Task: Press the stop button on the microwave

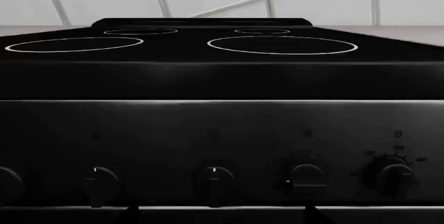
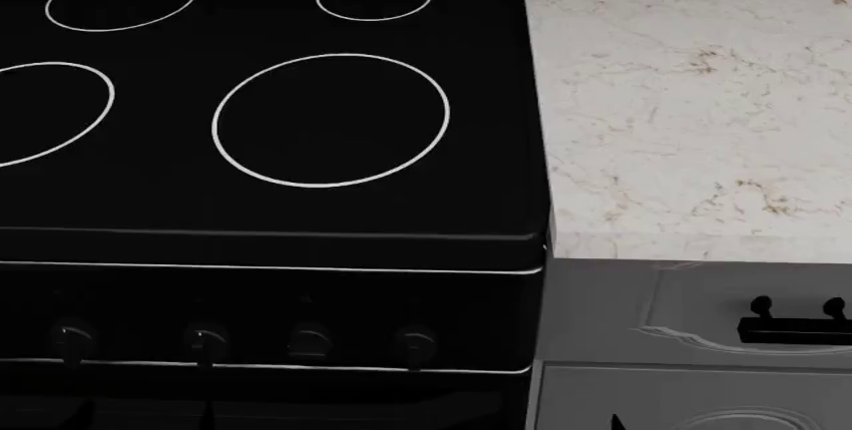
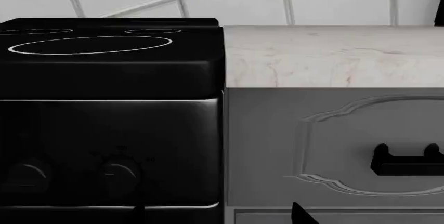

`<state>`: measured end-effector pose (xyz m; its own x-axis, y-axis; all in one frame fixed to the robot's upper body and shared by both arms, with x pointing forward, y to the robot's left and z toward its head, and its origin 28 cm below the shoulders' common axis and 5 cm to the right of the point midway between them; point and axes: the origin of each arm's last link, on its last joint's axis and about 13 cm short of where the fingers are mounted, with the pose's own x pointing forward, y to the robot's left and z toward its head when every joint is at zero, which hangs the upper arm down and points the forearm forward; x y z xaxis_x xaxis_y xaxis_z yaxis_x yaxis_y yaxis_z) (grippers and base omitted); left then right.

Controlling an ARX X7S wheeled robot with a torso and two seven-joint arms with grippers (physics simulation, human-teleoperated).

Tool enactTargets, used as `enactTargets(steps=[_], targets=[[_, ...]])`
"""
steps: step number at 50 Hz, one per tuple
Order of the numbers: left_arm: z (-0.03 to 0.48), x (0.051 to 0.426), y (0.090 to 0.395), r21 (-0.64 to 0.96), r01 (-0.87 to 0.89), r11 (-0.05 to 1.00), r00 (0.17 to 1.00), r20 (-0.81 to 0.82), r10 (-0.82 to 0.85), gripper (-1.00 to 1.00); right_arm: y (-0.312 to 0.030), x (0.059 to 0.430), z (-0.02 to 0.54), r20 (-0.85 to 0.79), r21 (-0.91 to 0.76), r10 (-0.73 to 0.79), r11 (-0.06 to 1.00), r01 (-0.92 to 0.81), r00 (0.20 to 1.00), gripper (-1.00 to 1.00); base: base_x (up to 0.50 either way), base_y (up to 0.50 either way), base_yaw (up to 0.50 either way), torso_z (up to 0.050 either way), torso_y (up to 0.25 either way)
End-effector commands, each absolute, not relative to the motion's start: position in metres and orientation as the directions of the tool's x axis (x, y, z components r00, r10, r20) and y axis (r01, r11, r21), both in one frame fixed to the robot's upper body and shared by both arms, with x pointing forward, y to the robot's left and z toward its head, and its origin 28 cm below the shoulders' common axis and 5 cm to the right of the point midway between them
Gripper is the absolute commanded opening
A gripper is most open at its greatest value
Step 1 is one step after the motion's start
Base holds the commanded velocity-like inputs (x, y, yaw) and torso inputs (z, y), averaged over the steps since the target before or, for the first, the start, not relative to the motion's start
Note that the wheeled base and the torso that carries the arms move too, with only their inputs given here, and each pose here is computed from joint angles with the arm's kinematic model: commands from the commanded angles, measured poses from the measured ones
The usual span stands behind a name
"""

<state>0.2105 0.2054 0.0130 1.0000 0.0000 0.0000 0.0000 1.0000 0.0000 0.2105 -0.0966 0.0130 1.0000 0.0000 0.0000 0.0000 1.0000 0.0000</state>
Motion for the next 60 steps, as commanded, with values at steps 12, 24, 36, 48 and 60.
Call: enactTargets(steps=[12, 24, 36, 48, 60], targets=[[0.013, 0.206, 0.208, 0.046, -0.021, 0.999, 0.999, -0.032, 0.023, 1.0, -0.091, 0.21, 0.015, 0.006, -0.076, -0.024, 0.997, 0.025, 1.0, 1.0, 0.0, 0.0, 0.0, 0.0, 0.0], [0.003, 0.198, 0.219, 0.079, -0.084, 0.993, 0.989, -0.118, 0.093, 1.0, -0.088, 0.209, 0.034, 0.056, -0.122, -0.022, 0.992, 0.028, 0.998, 1.0, 0.0, 0.0, 0.0, 0.0, 0.0], [-0.107, 0.169, 0.27, 0.185, -0.26, 0.948, 0.832, -0.455, 0.317, 1.0, -0.083, 0.201, 0.1, 0.243, -0.107, 0.013, 0.994, 0.014, 0.97, 1.0, 0.0, 0.0, 0.0, 0.0, 0.0], [-0.139, 0.121, 0.284, 0.215, -0.293, 0.931, 0.645, -0.675, 0.359, 1.0, -0.077, 0.203, 0.135, 0.345, -0.116, 0.018, 0.993, 0.023, 0.938, 1.0, 0.0, 0.0, 0.0, 0.0, 0.0], [-0.149, 0.081, 0.284, 0.151, -0.347, 0.926, 0.495, -0.809, 0.317, 1.0, -0.077, 0.208, 0.176, 0.445, -0.101, -0.003, 0.993, 0.053, 0.895, 1.0, 0.0, 0.0, 0.0, 0.0, 0.0]])
